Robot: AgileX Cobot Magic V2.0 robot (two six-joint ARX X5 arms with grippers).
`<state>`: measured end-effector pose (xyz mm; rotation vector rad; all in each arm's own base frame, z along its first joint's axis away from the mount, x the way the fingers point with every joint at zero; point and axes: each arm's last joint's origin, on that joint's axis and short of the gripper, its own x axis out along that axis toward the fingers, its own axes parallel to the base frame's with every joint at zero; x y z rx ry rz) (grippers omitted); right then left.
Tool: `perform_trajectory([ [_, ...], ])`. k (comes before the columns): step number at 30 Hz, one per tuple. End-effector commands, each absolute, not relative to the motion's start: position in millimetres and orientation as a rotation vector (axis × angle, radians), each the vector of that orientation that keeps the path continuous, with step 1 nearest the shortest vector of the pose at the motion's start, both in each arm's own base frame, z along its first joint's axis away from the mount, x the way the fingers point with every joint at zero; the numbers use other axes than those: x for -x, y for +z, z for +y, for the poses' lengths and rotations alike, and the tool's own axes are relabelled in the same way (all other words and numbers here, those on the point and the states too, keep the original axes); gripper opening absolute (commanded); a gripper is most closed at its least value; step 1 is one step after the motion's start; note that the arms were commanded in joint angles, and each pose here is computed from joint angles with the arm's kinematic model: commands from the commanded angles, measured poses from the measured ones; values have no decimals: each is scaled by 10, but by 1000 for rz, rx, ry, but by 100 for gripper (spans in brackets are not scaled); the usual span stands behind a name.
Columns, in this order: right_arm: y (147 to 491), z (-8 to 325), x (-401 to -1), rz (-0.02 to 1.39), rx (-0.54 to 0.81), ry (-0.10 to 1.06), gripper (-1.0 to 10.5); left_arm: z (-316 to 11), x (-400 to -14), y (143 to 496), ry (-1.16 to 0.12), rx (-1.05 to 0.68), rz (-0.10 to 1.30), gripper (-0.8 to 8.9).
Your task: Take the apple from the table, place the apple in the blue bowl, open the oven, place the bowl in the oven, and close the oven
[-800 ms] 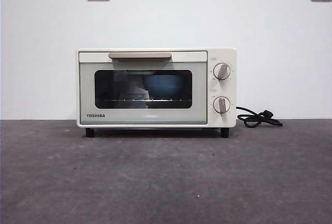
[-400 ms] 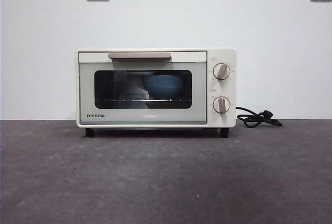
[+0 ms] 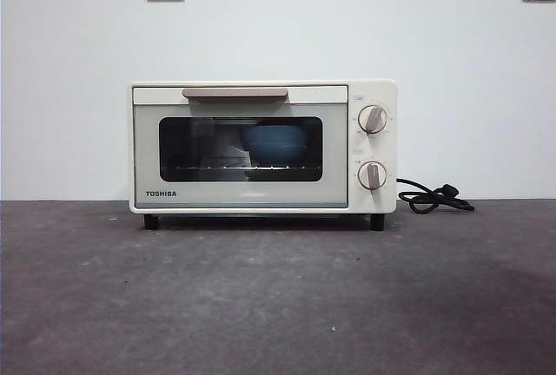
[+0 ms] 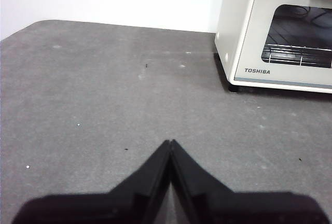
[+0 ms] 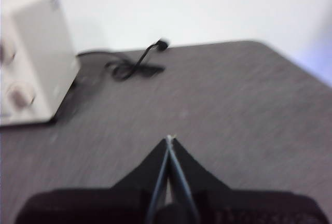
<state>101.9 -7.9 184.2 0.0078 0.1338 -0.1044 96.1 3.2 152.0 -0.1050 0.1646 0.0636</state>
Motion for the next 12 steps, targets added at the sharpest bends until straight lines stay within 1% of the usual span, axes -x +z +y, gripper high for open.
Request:
perform_trajectory([
  [1, 1658, -67, -1018, 116, 2, -63, 1, 34, -967, 1492, 63, 110, 167, -4],
  [3, 1557, -66, -1008, 127, 6, -61, 1, 34, -967, 1492, 63, 110, 167, -4],
  [9, 1498, -63, -956, 181, 75, -55, 1, 34, -967, 1492, 63, 110, 168, -4],
  [12, 1502, -63, -956, 177, 51, -61, 1, 34, -967, 1491, 63, 110, 168, -4],
])
